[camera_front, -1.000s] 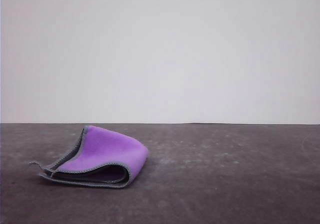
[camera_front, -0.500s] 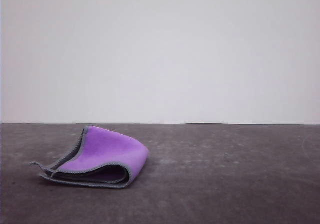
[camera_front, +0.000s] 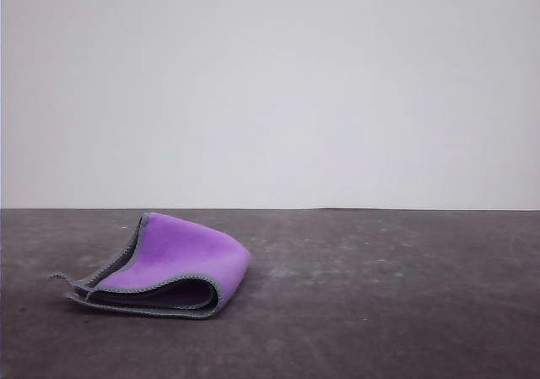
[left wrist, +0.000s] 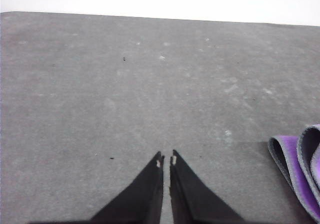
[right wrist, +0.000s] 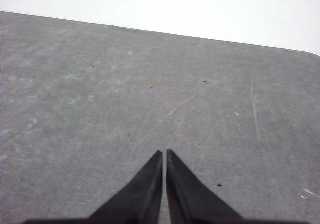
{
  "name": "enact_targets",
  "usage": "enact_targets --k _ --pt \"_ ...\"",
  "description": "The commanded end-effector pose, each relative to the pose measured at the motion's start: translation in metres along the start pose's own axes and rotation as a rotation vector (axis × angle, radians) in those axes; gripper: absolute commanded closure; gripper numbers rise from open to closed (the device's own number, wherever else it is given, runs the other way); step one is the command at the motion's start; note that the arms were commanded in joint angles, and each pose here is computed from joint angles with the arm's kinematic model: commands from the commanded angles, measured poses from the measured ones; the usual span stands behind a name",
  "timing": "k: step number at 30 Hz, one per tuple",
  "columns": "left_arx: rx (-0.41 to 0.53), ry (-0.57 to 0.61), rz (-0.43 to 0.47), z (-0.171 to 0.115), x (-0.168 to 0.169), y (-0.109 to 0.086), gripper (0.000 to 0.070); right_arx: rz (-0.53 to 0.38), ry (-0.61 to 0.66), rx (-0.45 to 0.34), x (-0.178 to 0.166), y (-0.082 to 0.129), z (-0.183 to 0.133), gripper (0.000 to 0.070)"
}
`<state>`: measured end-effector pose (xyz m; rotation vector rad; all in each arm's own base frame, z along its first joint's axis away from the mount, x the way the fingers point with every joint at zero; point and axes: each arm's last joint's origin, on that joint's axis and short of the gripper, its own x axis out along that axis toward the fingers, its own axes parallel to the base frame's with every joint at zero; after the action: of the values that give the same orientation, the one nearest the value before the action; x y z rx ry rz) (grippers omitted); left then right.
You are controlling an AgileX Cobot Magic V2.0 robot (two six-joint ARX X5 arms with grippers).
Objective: Fold clothes
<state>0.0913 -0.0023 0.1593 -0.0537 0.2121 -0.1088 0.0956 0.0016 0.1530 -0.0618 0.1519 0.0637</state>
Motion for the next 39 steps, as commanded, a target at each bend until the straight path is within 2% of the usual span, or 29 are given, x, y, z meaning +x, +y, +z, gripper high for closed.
enact_targets --k 1,24,29,39 --pt "-0.005 0.034 0.0 -0.0059 0.0013 0.0004 0.0694 0.0 -0.006 0.01 0.0005 0.0 -0.0005 0.0694" --pt "-0.005 0.033 0.002 -0.0062 0.0015 0.0005 0.0694 -0.001 -0.006 0.01 0.0005 0.0 -0.0005 0.0694" --pt "0.01 -0.05 -0.001 -0.0067 0.0058 0.0011 0.0694 -0.001 -0.006 0.01 0.0005 0.0 -0.0006 0.0694" --pt "0.019 -0.064 0.007 -0.0054 0.0058 0.0012 0.0694 -0.004 -0.005 0.01 0.0005 -0.0001 -0.0006 0.0694"
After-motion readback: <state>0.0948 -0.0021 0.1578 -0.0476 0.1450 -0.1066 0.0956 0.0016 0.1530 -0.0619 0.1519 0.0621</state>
